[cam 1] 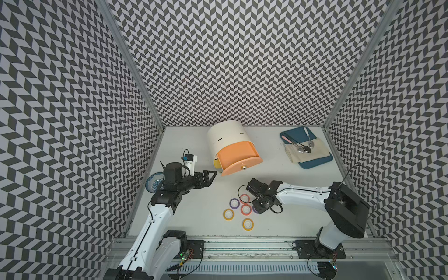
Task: Place the transparent tape into the drawer according to color
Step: Pick up the tape at the center of the board.
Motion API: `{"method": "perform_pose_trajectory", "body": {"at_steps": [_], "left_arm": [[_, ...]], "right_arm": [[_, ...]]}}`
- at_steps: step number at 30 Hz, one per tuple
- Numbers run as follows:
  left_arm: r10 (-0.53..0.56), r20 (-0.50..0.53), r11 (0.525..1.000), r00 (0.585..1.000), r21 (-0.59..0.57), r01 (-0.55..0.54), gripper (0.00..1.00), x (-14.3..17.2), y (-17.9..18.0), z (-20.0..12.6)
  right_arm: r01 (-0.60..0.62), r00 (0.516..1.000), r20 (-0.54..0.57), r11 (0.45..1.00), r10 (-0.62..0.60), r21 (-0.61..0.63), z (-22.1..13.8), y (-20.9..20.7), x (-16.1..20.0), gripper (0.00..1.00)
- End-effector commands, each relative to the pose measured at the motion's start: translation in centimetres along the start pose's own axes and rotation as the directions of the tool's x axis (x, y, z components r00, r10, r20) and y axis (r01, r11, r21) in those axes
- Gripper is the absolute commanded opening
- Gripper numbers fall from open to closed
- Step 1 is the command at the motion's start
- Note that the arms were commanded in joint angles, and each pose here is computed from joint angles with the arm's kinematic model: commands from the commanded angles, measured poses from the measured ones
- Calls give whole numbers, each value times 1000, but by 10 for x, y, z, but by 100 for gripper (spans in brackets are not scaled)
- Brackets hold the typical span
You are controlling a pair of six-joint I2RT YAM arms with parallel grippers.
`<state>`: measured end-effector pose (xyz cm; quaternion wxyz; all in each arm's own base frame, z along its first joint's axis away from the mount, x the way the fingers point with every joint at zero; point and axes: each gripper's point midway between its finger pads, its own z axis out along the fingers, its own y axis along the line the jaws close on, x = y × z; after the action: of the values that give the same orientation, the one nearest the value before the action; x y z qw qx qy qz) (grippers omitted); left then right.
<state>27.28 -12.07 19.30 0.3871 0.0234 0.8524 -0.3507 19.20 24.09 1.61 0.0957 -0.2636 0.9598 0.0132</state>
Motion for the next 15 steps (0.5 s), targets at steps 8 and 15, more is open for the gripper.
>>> {"method": "perform_pose_trajectory", "body": {"at_steps": [8,15], "left_arm": [[6,13,1000,1000,2,-6,100,-1,-1,-2],[9,20,1000,1000,-1,-9,100,-3,-1,-3]], "right_arm": [[-16,1000,19,998,15,52,-17,-10,-4,0],[-63,993,101,998,64,-15,-46,-3,-18,0]]}}
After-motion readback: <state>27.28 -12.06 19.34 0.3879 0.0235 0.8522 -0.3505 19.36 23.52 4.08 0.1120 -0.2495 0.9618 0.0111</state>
